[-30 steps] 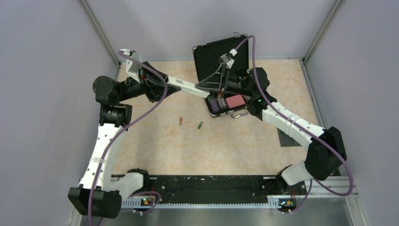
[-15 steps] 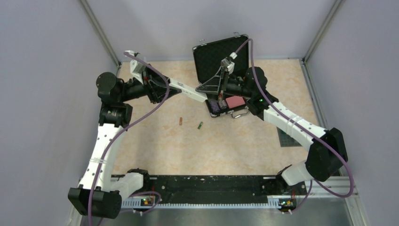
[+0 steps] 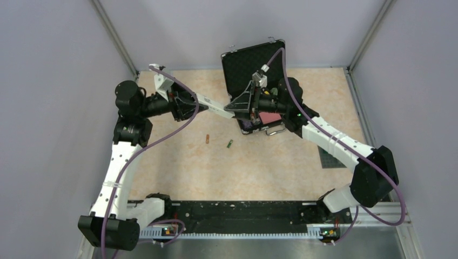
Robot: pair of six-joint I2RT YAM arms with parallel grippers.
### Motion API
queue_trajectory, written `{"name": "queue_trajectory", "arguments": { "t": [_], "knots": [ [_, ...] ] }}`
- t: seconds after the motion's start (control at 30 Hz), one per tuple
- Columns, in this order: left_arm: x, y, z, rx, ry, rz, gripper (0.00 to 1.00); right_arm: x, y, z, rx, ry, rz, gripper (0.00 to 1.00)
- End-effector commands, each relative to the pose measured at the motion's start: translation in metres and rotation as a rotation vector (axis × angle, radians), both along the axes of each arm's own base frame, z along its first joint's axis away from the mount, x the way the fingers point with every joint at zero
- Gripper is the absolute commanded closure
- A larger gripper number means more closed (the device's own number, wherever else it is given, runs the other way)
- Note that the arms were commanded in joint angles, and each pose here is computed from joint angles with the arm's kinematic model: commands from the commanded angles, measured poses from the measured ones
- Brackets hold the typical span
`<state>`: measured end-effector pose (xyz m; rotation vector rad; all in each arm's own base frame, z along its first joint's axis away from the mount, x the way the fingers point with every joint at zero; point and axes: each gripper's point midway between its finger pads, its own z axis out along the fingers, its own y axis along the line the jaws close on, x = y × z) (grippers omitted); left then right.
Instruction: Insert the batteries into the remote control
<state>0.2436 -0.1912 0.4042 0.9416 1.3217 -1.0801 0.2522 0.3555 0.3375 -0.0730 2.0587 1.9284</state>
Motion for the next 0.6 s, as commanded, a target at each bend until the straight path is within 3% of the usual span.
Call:
{"name": "queue_trajectory", "arguments": {
  "t": [0.0, 0.3, 0.57],
  "knots": [
    [0.008, 0.006, -0.013, 0.07, -0.069, 0.047, 1.0, 0.001, 0.002, -0.015, -0.047, -0.017, 0.011, 0.42],
    [0.013, 0.008, -0.035, 0.098, -0.053, 0.068, 1.0, 0.007, 0.002, -0.039, -0.124, -0.018, -0.001, 0.45],
    [0.011, 0.008, -0.05, 0.124, -0.042, 0.052, 1.0, 0.012, 0.002, -0.048, -0.159, -0.043, -0.016, 0.66]
  ]
}}
